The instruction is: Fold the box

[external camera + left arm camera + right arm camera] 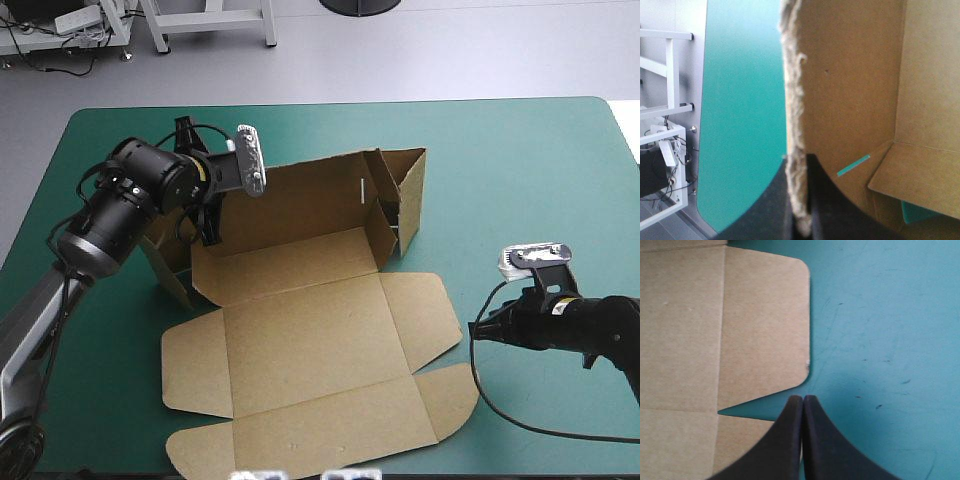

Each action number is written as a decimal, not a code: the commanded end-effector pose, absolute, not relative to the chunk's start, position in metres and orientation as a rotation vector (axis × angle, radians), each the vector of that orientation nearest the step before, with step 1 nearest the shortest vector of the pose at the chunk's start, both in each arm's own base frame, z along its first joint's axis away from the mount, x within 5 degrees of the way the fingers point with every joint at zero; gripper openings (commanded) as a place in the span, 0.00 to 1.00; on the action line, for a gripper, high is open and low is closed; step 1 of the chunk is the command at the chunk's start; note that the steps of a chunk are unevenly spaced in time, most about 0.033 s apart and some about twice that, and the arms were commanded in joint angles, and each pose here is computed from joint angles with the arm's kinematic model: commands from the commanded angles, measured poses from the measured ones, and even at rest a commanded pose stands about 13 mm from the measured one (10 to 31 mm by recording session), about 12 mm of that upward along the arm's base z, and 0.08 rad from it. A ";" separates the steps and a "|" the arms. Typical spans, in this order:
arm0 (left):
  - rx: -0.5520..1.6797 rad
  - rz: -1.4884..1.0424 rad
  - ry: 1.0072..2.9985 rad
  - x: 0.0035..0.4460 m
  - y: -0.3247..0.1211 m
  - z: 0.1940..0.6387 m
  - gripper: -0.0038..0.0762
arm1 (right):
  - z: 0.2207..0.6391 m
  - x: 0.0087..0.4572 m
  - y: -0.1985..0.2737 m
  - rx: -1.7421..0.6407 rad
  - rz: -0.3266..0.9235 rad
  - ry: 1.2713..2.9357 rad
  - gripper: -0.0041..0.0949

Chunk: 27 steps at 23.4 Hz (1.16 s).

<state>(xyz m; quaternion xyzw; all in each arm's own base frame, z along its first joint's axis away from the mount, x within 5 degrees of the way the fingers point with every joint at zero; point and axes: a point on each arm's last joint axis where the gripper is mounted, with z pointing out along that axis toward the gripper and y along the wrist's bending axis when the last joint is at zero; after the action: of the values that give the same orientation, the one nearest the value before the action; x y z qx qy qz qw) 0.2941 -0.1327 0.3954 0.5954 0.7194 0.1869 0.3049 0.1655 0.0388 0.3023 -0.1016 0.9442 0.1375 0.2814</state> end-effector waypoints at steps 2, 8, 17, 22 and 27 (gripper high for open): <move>1.602 0.536 1.815 0.274 -0.143 0.395 0.04 | 0.325 0.169 0.044 -0.284 0.430 2.421 0.04; 1.548 0.593 1.857 0.277 -0.140 0.380 0.04 | 0.355 0.171 0.044 -0.313 0.418 2.340 0.04; 1.576 0.587 1.900 0.276 -0.138 0.363 0.04 | 0.394 0.230 0.058 -0.357 0.538 2.314 0.04; 1.578 0.578 1.906 0.276 -0.139 0.347 0.04 | 0.428 0.270 0.067 -0.390 0.607 2.226 0.04; 1.576 0.586 1.895 0.277 -0.139 0.347 0.04 | 0.450 0.304 0.071 -0.410 0.603 2.171 0.04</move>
<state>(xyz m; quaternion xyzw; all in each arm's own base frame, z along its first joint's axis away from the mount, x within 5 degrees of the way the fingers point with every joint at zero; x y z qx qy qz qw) 0.2850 -0.1404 0.3445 0.6052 0.6929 0.2411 0.3089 0.2967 0.0674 0.4208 -0.1560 0.8899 0.2264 0.3640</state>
